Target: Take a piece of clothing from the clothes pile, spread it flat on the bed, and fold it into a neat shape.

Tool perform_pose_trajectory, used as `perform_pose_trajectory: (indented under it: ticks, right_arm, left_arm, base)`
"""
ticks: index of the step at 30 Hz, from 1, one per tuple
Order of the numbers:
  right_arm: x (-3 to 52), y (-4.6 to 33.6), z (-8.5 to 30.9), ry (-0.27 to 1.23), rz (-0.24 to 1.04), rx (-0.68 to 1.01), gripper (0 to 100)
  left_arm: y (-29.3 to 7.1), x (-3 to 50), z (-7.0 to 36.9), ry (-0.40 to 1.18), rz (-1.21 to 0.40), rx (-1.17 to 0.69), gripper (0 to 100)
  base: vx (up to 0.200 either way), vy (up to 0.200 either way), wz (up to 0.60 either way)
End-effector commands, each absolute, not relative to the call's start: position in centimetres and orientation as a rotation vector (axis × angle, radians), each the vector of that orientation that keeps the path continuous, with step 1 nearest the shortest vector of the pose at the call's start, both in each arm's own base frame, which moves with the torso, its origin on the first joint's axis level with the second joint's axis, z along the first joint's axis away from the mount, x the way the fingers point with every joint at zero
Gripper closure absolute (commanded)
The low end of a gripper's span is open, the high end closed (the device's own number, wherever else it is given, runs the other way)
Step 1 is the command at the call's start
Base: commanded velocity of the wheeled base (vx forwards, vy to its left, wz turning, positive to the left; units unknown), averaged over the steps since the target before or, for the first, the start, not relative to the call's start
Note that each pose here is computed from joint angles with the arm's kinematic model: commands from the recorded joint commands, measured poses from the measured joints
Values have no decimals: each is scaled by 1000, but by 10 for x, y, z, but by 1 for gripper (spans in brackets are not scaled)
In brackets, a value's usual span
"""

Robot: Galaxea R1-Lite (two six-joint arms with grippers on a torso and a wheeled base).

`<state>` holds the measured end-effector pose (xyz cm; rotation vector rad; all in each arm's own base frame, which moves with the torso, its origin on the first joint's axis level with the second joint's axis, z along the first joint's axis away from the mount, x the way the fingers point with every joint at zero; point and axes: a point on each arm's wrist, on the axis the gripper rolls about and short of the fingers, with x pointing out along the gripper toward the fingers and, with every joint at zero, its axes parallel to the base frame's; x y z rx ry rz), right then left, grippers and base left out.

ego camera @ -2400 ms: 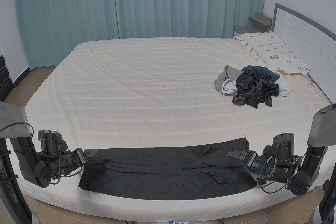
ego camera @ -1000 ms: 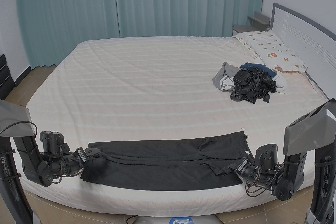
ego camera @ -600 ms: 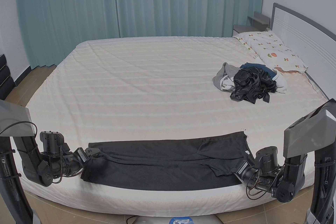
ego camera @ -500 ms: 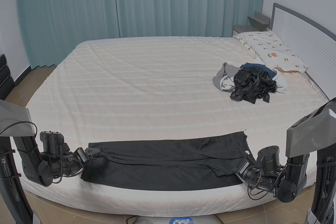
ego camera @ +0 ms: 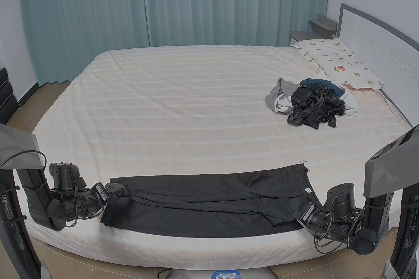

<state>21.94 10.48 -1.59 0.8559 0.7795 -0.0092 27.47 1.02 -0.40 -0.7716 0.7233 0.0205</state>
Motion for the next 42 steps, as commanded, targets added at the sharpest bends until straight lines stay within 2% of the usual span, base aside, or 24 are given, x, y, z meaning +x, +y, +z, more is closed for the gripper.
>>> perform_pose_trajectory:
  ticks: [1, 2, 3, 7, 16, 21, 26, 30, 35, 42]
  right_arm:
    - [215, 104, -21, 807, -20, 839, 100]
    - [214, 103, -22, 817, -23, 827, 100]
    - [213, 103, -24, 825, -24, 817, 0]
    - [213, 102, -29, 838, -29, 794, 0]
    - [214, 94, 2, 668, 37, 856, 0]
    - [216, 85, 22, 578, 50, 886, 0]
    - [217, 83, 19, 585, 42, 881, 0]
    - [218, 84, 17, 593, 41, 878, 0]
    - [217, 84, 15, 603, 38, 876, 0]
    - [216, 85, 11, 634, 50, 874, 0]
  left_arm:
    - [11, 275, -4, 722, 24, -774, 0]
    - [11, 275, -4, 722, 24, -774, 0]
    - [11, 275, -4, 722, 24, -774, 0]
    - [11, 276, -4, 718, 24, -772, 0]
    - [14, 280, 0, 675, 74, -758, 0]
    - [19, 284, 6, 638, 98, -815, 0]
    - [19, 282, 4, 651, 95, -817, 0]
    - [19, 281, 3, 666, 65, -768, 0]
    - [16, 276, -2, 718, -79, -656, 0]
    - [16, 284, -17, 744, -125, -540, 0]
  base:
    - [0, 0, 0]
    - [0, 0, 0]
    - [0, 0, 0]
    - [0, 0, 0]
    - [0, 0, 0]
    - [40, 0, 0]
    - [200, 0, 0]
    - [0, 0, 0]
    - [0, 0, 0]
    - [0, 0, 0]
